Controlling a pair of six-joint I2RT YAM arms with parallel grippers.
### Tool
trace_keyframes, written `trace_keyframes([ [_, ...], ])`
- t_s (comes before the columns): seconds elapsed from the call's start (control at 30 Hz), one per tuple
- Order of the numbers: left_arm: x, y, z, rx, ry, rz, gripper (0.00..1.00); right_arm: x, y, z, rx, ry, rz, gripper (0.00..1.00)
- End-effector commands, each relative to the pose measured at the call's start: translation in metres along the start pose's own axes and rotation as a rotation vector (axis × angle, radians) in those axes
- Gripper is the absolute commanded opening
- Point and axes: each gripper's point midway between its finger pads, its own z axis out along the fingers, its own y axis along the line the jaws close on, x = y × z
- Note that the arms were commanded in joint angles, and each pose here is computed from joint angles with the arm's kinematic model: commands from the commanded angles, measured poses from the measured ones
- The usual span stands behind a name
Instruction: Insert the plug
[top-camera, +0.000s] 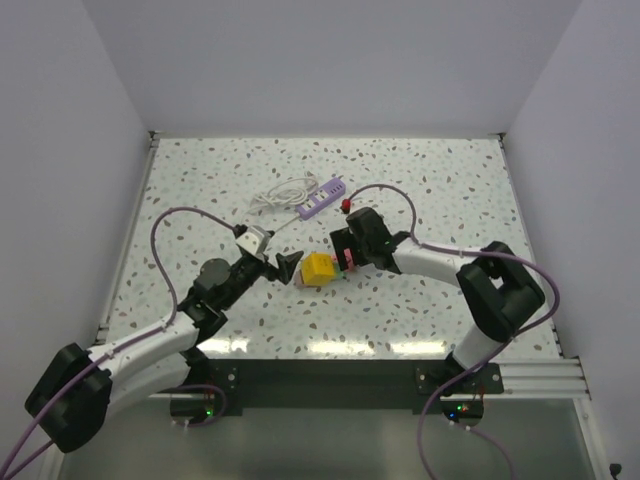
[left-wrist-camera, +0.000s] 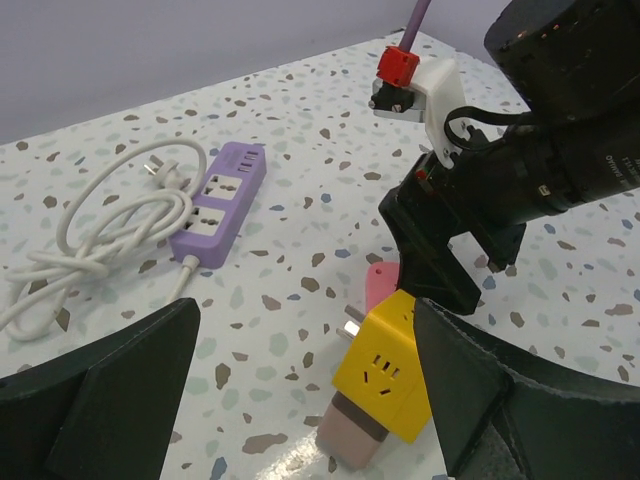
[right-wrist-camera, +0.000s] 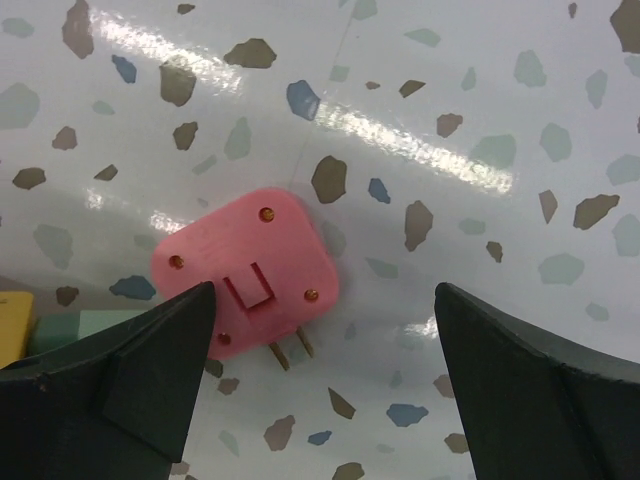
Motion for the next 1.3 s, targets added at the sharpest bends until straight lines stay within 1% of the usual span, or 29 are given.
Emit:
trace_keyframes([
  [0.0, -0.018, 0.002, 0.007, -0.027, -0.038, -0.019, 0.94, -0.008, 0.012, -0.001, 0.008, -0.018, -0.053, 0.94],
  [0.17, -0.017, 0.005, 0.007, -0.041, -0.032, -0.02, 0.95, -0.005, 0.027, -0.005, -0.027, -0.012, -0.074, 0.94],
  [0.4, -0.015, 0.005, 0.008, -0.043, -0.023, -0.02, 0.95, -0.003, 0.02, 0.005, 0.015, 0.017, -0.144, 0.95],
  [0.57, -0.015, 0.006, 0.008, -0.045, -0.02, -0.016, 0.95, -0.006, 0.023, 0.012, 0.004, 0.004, -0.181, 0.96],
  [0.63, -0.014, 0.005, 0.008, -0.044, -0.017, -0.015, 0.95, -0.004, 0.024, 0.016, 0.0, 0.014, -0.193, 0.93],
  [0.7, -0.014, 0.006, 0.008, -0.045, -0.017, -0.014, 0.95, -0.003, 0.025, 0.017, -0.005, 0.026, -0.202, 0.85],
  [0.73, -0.013, 0.005, 0.008, -0.042, -0.015, -0.014, 0.95, -0.001, 0.025, 0.017, -0.007, 0.031, -0.202, 0.77],
  [0.77, -0.014, 0.005, 0.008, -0.042, -0.015, -0.014, 0.95, 0.002, 0.023, 0.017, 0.0, 0.043, -0.2, 0.61],
  [0.8, -0.014, 0.006, 0.007, -0.045, -0.015, -0.012, 0.95, 0.003, 0.021, 0.016, 0.015, 0.049, -0.186, 0.55],
  [0.87, -0.015, 0.006, 0.007, -0.047, -0.02, -0.009, 0.95, 0.002, 0.017, 0.013, 0.037, 0.059, -0.183, 0.47],
  [0.9, -0.014, 0.007, 0.006, -0.051, -0.019, -0.006, 0.95, 0.0, 0.015, 0.011, 0.055, 0.056, -0.177, 0.39],
  [0.97, -0.019, 0.008, 0.004, -0.056, -0.033, -0.005, 0.95, -0.007, 0.012, 0.007, 0.068, 0.05, -0.17, 0.33],
  [1.0, -0.02, 0.008, 0.004, -0.056, -0.037, -0.004, 0.95, -0.014, 0.014, 0.003, 0.065, 0.035, -0.159, 0.26],
  [1.03, -0.021, 0.007, 0.003, -0.053, -0.042, -0.004, 0.95, -0.026, 0.016, -0.001, 0.067, 0.01, -0.151, 0.18],
  [1.07, -0.023, 0.007, 0.002, -0.049, -0.047, -0.003, 0.95, -0.029, 0.014, -0.004, 0.078, 0.011, -0.148, 0.02],
  [1.1, -0.023, 0.006, 0.002, -0.045, -0.049, 0.0, 0.95, -0.037, 0.014, -0.008, 0.085, -0.006, -0.136, 0.0],
  [1.27, -0.026, 0.007, 0.006, -0.043, -0.059, 0.022, 0.95, -0.077, 0.019, -0.027, 0.083, -0.092, -0.1, 0.0],
])
